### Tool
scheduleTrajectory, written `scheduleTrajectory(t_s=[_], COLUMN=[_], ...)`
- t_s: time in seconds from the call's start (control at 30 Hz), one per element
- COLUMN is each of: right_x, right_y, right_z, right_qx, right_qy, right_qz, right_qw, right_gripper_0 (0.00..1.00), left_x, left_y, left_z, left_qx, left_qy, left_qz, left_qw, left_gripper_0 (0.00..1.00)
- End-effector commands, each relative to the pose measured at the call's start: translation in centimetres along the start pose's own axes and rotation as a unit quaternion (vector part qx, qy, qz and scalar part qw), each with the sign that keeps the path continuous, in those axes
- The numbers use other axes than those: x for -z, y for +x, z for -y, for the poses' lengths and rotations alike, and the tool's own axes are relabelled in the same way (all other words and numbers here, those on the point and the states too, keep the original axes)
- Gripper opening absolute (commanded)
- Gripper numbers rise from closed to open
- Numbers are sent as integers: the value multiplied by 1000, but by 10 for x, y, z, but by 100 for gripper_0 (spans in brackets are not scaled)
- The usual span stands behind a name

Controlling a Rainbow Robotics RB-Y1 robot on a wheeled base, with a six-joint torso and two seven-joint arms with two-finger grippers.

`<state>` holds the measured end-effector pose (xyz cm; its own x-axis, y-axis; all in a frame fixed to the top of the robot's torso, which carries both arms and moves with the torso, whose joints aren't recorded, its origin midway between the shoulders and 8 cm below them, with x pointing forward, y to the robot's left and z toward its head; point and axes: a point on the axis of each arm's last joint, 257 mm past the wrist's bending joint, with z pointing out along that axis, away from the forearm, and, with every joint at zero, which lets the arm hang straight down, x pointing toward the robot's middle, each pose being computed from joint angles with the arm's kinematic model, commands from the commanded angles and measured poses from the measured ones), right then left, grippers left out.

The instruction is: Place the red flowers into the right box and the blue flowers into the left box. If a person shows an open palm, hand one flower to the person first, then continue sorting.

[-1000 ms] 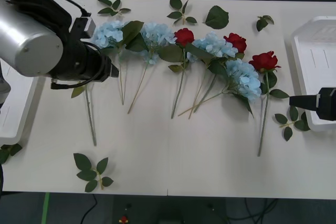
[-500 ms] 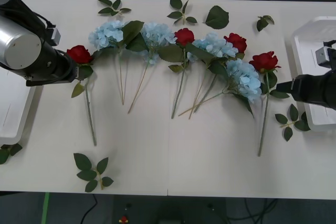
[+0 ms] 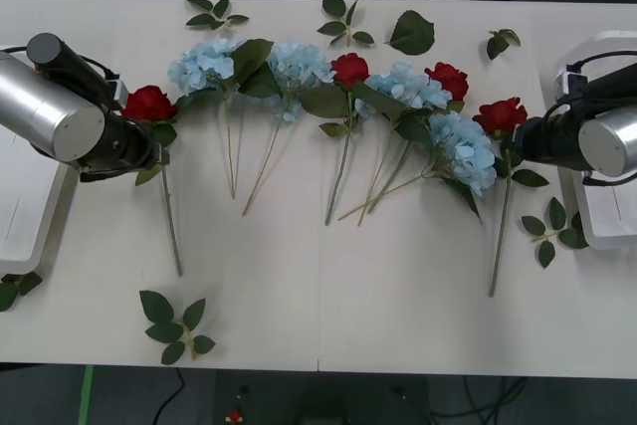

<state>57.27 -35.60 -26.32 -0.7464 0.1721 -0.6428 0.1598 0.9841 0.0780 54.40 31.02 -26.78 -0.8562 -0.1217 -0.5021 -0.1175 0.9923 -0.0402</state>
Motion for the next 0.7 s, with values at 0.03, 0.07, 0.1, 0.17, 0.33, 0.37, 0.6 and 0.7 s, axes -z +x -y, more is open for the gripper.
scheduleTrajectory(t_s=[0.03, 0.07, 0.1, 0.17, 0.33, 0.37, 0.6, 0.7], right_x=[-12, -14, -17, -22, -32, -33, -33, -33], right_y=[-18, -19, -17, -18, -16, -16, -15, -16], right_z=[-24, -24, -24, -25, -28, -29, -31, -31], right_qx=[7, 10, 15, 23, 32, 31, 27, 28], right_qy=[-4, 0, 2, 7, 11, 10, 6, 5], right_qz=[14, 16, 14, 16, 17, 17, 15, 16], right_qw=[1000, 1000, 1000, 1000, 999, 999, 1000, 999], right_gripper_0=[100, 100, 100, 100, 100, 100, 0, 0], left_x=[4, 0, -5, -14, -33, -37, -41, -41], left_y=[-35, -35, -35, -36, -41, -41, -41, -40], left_z=[11, 14, 17, 23, 32, 36, 52, 55], left_qx=[27, 29, 31, 35, 43, 43, 53, 55], left_qy=[1, 3, 5, 10, 10, 11, 16, 18], left_qz=[26, 27, 28, 32, 39, 38, 35, 34], left_qw=[999, 999, 999, 999, 998, 998, 998, 998], left_gripper_0=[100, 100, 100, 100, 100, 100, 100, 100])
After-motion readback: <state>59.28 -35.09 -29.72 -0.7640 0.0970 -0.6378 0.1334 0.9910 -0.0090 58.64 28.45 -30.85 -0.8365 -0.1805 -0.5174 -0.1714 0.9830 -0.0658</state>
